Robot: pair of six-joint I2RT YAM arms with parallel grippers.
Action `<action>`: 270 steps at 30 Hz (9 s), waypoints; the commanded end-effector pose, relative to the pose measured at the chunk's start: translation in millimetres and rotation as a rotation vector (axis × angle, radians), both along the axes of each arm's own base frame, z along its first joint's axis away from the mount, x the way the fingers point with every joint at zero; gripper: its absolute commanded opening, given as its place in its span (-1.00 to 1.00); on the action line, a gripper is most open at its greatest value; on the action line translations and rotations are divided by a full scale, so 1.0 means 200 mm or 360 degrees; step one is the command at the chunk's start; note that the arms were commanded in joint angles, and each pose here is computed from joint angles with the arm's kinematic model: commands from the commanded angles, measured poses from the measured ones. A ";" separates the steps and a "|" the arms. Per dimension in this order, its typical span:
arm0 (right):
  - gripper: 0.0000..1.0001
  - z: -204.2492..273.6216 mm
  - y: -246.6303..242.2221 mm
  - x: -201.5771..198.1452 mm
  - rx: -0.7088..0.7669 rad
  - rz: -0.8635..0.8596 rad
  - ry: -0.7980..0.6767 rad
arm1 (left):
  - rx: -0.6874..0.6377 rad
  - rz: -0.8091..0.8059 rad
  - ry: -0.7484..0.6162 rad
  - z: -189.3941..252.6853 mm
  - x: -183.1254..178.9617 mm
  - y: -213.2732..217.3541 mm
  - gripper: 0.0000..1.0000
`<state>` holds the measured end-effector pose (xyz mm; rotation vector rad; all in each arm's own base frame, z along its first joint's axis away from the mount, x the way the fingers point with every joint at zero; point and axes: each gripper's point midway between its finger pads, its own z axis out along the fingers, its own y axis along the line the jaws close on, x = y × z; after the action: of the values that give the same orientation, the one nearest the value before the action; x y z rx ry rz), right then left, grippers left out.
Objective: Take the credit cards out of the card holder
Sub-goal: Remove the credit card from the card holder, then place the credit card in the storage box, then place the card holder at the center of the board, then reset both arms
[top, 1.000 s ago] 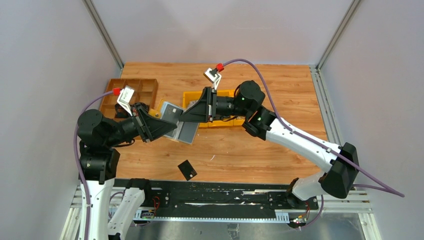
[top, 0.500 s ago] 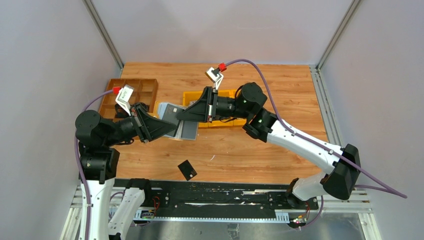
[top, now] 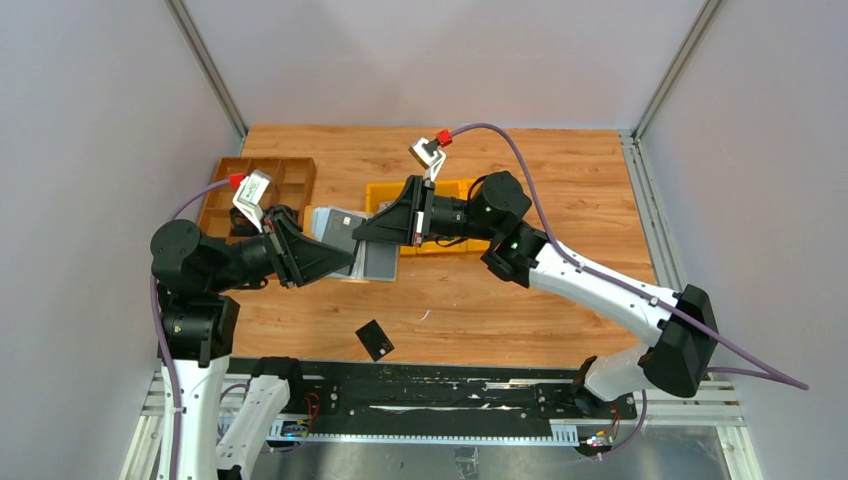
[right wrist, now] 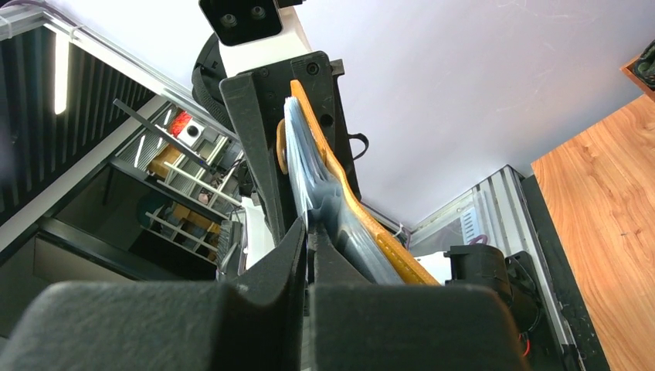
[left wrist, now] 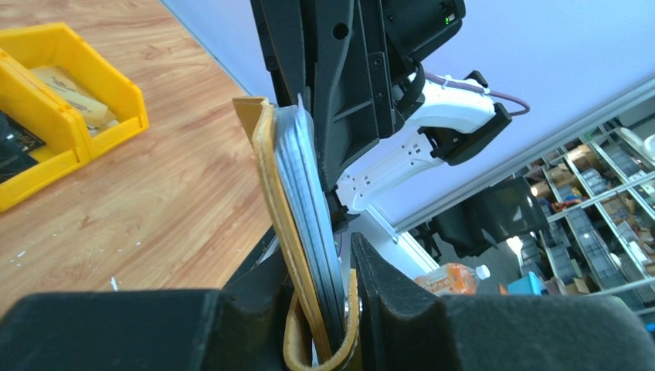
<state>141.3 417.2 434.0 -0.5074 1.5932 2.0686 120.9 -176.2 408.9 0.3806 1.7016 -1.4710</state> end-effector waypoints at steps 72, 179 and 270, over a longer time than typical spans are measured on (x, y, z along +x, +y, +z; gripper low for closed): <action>-0.86 0.14 -0.04 -0.06 0.0165 0.0042 -0.0118 | 0.0099 0.0034 -0.0032 0.04 -0.02 0.01 -0.60; -1.00 -1.42 -0.68 1.30 -0.1471 -0.0607 0.0090 | 0.0857 -0.0489 0.0054 -0.69 0.08 -0.06 -0.80; 0.83 -1.65 -2.44 0.87 -0.2226 -0.3070 -0.0381 | 0.1209 0.1140 -0.0505 -1.52 1.21 0.58 1.00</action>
<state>307.7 -62.5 91.2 0.3925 1.7911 -0.5334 337.7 -68.2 69.6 0.3847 1.9315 -0.2668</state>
